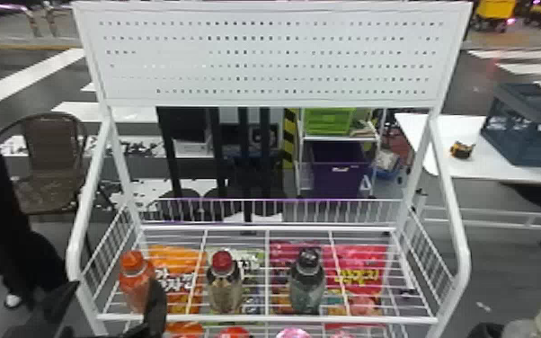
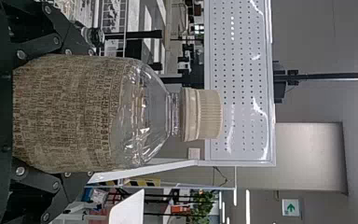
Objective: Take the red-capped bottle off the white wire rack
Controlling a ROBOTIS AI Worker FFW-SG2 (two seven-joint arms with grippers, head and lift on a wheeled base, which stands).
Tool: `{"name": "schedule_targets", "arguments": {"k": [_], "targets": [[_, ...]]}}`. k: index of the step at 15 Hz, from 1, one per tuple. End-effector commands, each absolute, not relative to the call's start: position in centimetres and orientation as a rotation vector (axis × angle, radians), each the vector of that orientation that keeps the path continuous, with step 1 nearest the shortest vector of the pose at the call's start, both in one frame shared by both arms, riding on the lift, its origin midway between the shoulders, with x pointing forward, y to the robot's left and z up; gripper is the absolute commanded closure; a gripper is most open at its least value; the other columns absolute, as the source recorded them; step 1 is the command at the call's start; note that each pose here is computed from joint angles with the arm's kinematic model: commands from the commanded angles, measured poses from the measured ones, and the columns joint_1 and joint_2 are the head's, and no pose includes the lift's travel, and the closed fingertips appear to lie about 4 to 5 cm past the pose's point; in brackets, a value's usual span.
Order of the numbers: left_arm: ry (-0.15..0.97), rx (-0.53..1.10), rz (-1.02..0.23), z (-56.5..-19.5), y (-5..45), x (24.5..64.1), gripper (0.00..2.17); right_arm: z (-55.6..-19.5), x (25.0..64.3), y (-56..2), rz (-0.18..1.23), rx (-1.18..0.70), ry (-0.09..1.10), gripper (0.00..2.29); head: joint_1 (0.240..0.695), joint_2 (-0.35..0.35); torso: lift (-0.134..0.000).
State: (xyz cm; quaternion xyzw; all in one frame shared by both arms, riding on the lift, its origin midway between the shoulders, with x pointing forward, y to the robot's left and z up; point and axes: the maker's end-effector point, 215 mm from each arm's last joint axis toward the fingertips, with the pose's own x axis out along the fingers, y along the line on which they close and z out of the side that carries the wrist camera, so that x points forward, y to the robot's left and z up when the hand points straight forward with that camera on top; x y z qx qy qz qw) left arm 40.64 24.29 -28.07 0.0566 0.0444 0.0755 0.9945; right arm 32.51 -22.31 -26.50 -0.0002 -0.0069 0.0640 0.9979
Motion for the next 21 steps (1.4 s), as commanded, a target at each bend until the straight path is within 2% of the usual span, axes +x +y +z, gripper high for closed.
{"name": "schedule_targets", "arguments": {"k": [1,9,11,13,16,21], "targets": [[0.086,0.111,0.150,-27.9,24.2,40.7,0.04,-26.6,32.5,-22.4,0.127,0.002,-0.012,0.84,0.499,0.000,0.000],[0.103,0.106,0.139,-28.9,23.5,40.6,0.04,-26.7,32.5,-22.4,0.126,0.002,-0.012,0.84,0.499,0.000,0.000],[0.100,0.079,0.105,-31.1,20.9,40.5,0.04,-27.0,32.5,-22.4,0.126,0.002,-0.010,0.84,0.499,0.000,0.000],[0.128,0.089,0.066,-35.3,16.9,40.2,0.05,-27.0,32.5,-22.4,0.126,0.002,-0.010,0.84,0.499,0.000,0.000],[0.130,0.070,0.023,-39.6,12.6,40.5,0.05,-26.9,32.3,-22.6,0.123,-0.002,-0.013,0.84,0.499,0.000,0.000],[0.114,0.010,-0.008,-42.4,9.0,42.5,0.05,-26.2,31.8,-22.8,0.120,-0.003,-0.038,0.84,0.499,0.000,0.000]]}}
